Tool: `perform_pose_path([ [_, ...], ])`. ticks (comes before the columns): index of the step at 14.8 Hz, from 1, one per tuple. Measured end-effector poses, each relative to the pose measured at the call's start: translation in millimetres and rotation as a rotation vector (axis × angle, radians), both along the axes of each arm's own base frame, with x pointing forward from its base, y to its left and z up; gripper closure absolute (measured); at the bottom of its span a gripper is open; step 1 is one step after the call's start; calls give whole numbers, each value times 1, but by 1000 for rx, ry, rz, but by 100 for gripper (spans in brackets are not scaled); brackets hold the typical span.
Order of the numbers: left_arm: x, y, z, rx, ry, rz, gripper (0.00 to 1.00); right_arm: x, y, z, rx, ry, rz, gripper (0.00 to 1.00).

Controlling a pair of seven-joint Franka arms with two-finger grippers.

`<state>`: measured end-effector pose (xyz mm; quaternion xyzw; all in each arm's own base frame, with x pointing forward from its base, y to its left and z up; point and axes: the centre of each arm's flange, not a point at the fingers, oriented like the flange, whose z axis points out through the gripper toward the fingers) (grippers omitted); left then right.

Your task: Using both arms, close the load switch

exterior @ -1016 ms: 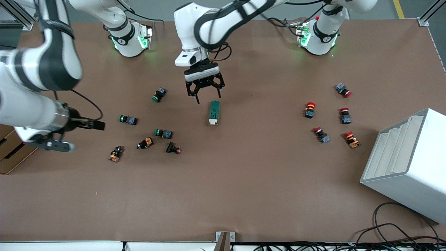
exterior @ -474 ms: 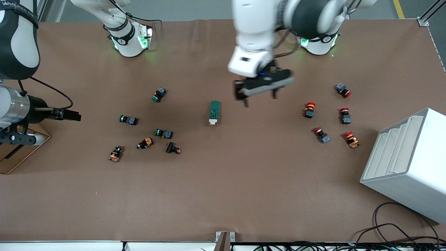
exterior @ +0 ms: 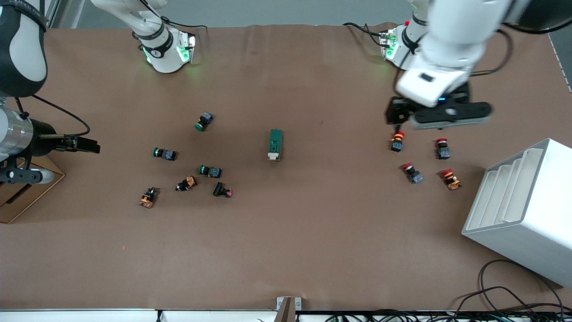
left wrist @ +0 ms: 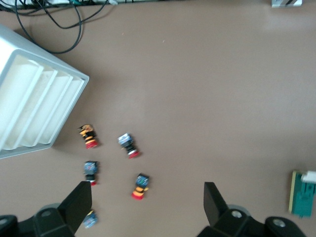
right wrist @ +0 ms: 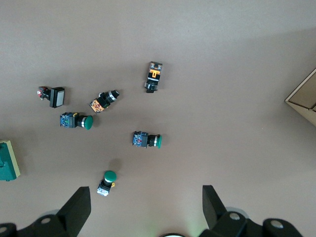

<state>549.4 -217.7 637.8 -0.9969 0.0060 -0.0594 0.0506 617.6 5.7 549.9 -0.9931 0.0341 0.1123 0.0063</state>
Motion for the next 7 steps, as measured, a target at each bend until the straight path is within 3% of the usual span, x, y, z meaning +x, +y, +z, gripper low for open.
perform_pose_path([
  [4,-3,106,26,-89,104,-73,0,-4,-1,2,-1,19,1,0],
  [7,-18,131,36,-88,137,-71,0,-5,-2,3,-5,22,-1,0],
])
